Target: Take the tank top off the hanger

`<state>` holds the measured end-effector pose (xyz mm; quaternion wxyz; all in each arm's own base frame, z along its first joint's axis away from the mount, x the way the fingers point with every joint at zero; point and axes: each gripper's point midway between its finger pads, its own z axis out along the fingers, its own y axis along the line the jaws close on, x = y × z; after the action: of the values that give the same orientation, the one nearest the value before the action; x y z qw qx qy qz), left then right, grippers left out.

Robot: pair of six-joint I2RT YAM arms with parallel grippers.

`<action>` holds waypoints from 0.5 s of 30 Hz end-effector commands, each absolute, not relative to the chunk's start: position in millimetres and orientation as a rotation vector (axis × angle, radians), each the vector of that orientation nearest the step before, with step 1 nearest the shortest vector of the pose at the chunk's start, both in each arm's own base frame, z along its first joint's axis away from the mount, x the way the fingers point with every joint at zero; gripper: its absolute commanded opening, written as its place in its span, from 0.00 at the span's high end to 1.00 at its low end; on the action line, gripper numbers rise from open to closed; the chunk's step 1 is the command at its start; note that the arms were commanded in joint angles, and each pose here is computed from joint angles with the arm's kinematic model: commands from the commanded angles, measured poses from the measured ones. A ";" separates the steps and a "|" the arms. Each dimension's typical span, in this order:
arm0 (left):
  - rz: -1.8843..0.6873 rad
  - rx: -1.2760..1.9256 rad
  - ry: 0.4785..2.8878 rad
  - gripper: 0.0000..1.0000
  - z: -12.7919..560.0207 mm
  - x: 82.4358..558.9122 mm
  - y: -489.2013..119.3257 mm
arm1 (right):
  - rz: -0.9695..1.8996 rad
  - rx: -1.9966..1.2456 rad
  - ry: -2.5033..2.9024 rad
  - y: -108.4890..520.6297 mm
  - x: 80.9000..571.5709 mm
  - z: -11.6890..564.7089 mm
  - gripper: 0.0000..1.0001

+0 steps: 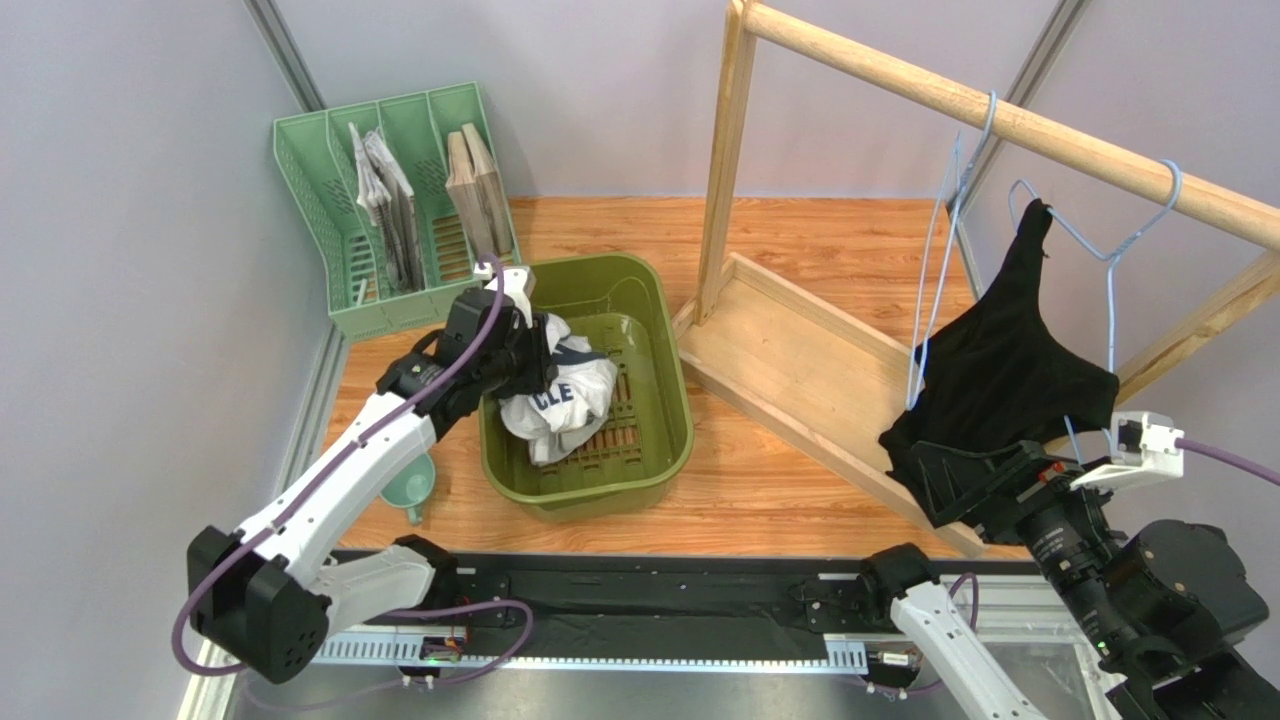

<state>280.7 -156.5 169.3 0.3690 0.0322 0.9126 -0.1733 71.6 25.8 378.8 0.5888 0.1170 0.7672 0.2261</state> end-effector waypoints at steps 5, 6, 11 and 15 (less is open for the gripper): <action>-0.199 0.071 2.141 0.22 221.1 283.3 -130.4 | 0.596 0.255 1.781 40.3 82.0 378.2 0.03; -0.185 0.073 2.140 0.18 221.6 282.5 -129.8 | 0.594 0.257 1.780 39.8 82.2 378.2 0.03; -0.212 0.124 2.120 0.17 233.1 273.1 -140.8 | 0.566 0.269 1.784 35.2 81.9 377.0 0.03; -0.384 0.246 2.080 0.17 251.0 256.5 -168.6 | 0.542 0.275 1.788 32.1 83.4 376.4 0.03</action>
<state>268.1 -148.7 212.4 0.4572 0.0602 0.8818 -0.0990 80.1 34.8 365.1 0.5685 0.1160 0.7800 0.2346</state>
